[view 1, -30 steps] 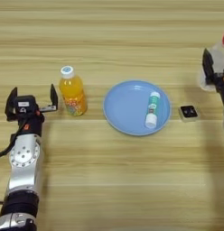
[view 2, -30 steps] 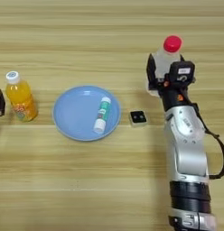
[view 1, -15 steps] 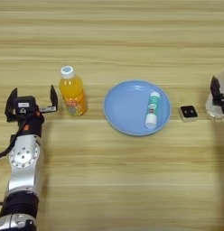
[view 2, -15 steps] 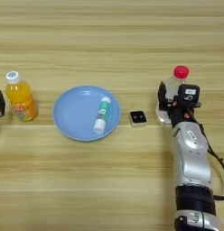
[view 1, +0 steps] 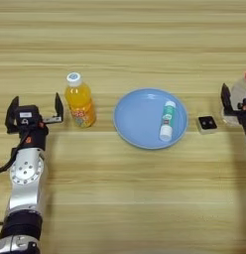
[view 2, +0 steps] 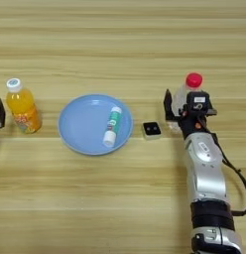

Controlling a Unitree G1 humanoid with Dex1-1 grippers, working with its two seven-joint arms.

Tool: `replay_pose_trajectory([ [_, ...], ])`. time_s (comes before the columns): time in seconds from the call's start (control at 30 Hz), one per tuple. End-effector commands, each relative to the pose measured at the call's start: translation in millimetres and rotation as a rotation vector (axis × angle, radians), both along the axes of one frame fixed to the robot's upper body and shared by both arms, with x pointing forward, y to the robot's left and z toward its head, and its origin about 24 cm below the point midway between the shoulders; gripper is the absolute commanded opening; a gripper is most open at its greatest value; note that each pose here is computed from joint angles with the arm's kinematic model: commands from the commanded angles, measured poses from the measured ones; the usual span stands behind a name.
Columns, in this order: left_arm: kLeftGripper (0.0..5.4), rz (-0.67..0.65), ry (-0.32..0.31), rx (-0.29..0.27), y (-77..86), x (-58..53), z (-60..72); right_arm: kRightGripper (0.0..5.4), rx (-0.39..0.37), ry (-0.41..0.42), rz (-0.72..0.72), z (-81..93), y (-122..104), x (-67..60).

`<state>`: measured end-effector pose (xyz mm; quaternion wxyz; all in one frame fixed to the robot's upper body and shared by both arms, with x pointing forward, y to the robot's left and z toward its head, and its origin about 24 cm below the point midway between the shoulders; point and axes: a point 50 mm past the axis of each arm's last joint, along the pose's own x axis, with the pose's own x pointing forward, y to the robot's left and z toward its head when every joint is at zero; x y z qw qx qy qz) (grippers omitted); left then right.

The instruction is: Move the objects on the table

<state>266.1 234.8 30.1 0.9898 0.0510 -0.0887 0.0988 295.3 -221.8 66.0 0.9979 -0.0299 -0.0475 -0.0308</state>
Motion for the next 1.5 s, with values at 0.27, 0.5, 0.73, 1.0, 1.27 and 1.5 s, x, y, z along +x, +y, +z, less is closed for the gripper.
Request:
replay_pose_trajectory([
  [0.27,5.40,-0.001,0.012,0.005,-1.5,1.4,-0.4,5.34,-0.010,0.001,-0.005,0.7,-5.0,-3.9],
  [0.5,5.40,-0.002,0.012,0.005,-1.5,1.2,-0.6,5.34,0.012,0.016,-0.013,-2.6,-11.0,-9.4],
  [0.73,5.40,-0.001,0.011,0.007,-1.0,0.3,-0.3,5.34,0.025,0.067,0.023,-5.0,-16.6,-17.5],
  [1.0,5.40,-0.001,0.012,0.009,-0.2,0.0,-0.5,5.34,0.027,0.105,0.085,-3.5,-15.4,-26.0],
  [1.27,5.40,0.000,0.012,0.011,-0.5,0.1,-0.3,5.34,0.010,0.132,0.104,0.1,-17.0,-34.5],
  [1.5,5.40,-0.001,0.013,0.011,-0.8,0.5,-0.4,5.34,0.002,0.185,0.103,-3.8,-24.2,-41.5],
])
